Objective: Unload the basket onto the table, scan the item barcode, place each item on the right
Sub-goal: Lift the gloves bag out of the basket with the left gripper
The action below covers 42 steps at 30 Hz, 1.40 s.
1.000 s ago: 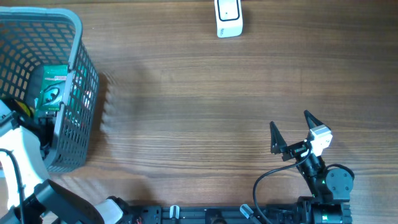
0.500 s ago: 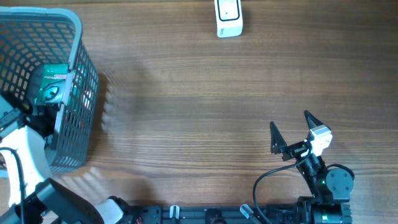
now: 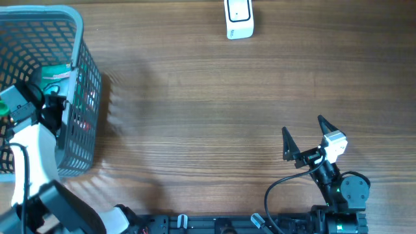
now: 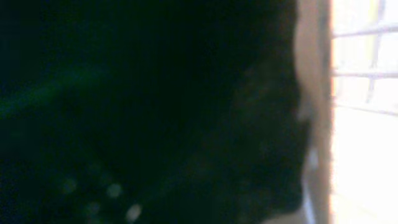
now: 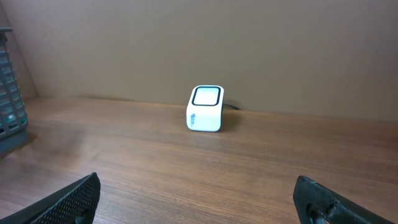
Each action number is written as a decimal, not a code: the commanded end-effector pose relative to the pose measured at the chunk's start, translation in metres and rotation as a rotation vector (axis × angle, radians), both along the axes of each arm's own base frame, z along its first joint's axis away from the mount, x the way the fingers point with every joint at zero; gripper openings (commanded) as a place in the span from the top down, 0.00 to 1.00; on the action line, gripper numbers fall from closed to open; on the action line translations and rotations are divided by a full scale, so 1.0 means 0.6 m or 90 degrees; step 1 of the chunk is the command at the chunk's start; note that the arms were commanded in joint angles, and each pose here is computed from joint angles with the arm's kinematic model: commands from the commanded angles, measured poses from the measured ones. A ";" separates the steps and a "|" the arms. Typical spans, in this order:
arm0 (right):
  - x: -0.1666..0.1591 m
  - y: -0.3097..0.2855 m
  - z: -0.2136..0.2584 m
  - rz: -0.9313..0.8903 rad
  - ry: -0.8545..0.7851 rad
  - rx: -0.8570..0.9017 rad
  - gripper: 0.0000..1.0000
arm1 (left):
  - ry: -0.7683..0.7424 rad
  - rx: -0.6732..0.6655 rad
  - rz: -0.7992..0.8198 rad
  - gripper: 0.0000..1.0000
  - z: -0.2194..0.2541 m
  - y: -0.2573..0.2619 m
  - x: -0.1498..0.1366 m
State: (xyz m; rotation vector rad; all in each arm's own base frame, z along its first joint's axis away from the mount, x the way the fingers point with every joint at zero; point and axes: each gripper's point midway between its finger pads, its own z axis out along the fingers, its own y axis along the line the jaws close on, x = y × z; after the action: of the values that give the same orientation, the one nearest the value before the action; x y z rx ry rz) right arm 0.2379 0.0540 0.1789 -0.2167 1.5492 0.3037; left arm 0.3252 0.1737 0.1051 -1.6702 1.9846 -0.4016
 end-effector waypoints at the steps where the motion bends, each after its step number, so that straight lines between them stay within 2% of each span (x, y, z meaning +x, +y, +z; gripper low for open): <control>1: -0.001 0.000 0.005 -0.003 -0.010 -0.004 0.00 | -0.098 0.062 0.004 0.96 0.106 0.014 0.010; 8: -0.001 0.000 0.005 -0.003 -0.010 -0.004 0.00 | -0.233 0.156 0.003 0.96 0.266 0.001 -0.009; 15: -0.001 0.000 0.005 -0.003 -0.010 -0.004 0.00 | -0.382 0.208 0.022 0.96 0.404 -0.050 -0.074; 22: -0.001 0.000 0.005 -0.003 -0.010 -0.004 0.00 | -0.528 0.243 -0.071 0.96 0.506 -0.146 -0.137; 25: -0.001 0.000 0.005 -0.003 -0.010 -0.004 0.00 | -0.563 0.217 -0.146 0.96 0.518 -0.192 -0.146; 28: -0.001 0.000 0.005 -0.003 -0.010 -0.004 0.00 | -0.573 0.153 -0.242 0.96 0.510 -0.243 -0.148; 30: -0.001 0.000 0.005 -0.003 -0.010 -0.004 0.00 | -0.557 0.119 -0.287 0.96 0.492 -0.267 -0.152; 34: -0.001 0.000 0.005 -0.003 -0.010 -0.004 0.00 | -0.520 0.124 -0.371 0.96 0.460 -0.302 -0.158; 38: -0.001 0.000 0.005 -0.003 -0.010 -0.004 0.00 | -0.468 0.086 -0.450 0.96 0.416 -0.347 -0.173; 42: -0.001 0.000 0.005 -0.003 -0.010 -0.004 0.00 | -0.414 0.045 -0.480 0.96 0.368 -0.370 -0.179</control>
State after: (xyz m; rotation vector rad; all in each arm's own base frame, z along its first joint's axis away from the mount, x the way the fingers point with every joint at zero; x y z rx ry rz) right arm 0.2379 0.0540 0.1789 -0.2167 1.5492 0.3037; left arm 0.2194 -0.0370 0.3420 -0.6272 1.9093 -0.9815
